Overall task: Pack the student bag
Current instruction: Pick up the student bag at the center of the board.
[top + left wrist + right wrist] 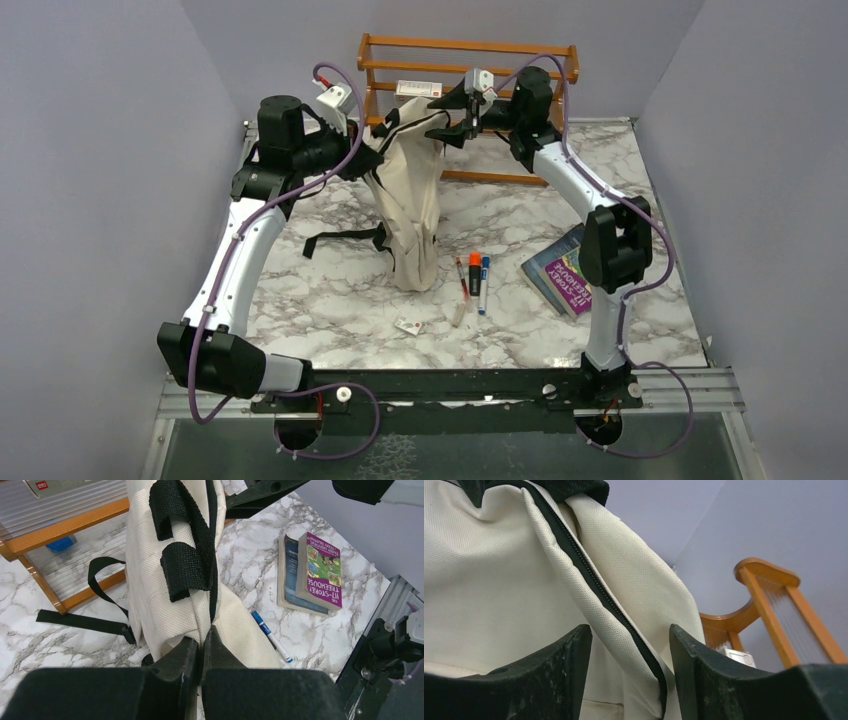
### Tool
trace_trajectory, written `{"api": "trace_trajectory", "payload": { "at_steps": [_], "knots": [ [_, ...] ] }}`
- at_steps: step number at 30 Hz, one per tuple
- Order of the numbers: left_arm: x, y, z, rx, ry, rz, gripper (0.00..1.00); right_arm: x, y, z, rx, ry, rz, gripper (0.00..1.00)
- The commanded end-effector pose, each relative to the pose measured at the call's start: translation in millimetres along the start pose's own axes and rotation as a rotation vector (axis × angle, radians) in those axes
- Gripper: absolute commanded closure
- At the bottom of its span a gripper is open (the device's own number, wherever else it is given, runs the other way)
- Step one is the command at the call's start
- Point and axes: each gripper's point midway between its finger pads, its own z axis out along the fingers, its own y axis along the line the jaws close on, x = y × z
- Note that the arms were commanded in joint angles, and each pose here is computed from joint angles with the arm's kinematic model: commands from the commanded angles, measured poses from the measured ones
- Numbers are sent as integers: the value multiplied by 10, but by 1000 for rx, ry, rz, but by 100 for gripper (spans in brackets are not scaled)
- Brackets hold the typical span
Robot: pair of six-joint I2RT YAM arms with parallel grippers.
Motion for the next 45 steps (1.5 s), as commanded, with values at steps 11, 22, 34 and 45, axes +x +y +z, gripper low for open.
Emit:
{"api": "trace_trajectory", "payload": {
  "at_steps": [11,22,34,45],
  "knots": [
    [-246,-48,-33,11,-71,73,70,31,108,-41,-35,14,101,80],
    [-439,-22,-254,-112,-151,75,26,-177,-156,-91,246,67,280,99],
    [-467,113,-432,-249,-178,86,5,-391,-485,-198,632,115,539,99],
    [-205,336,-309,-302,-114,78,5,-406,-376,-405,774,81,653,99]
  ]
}}
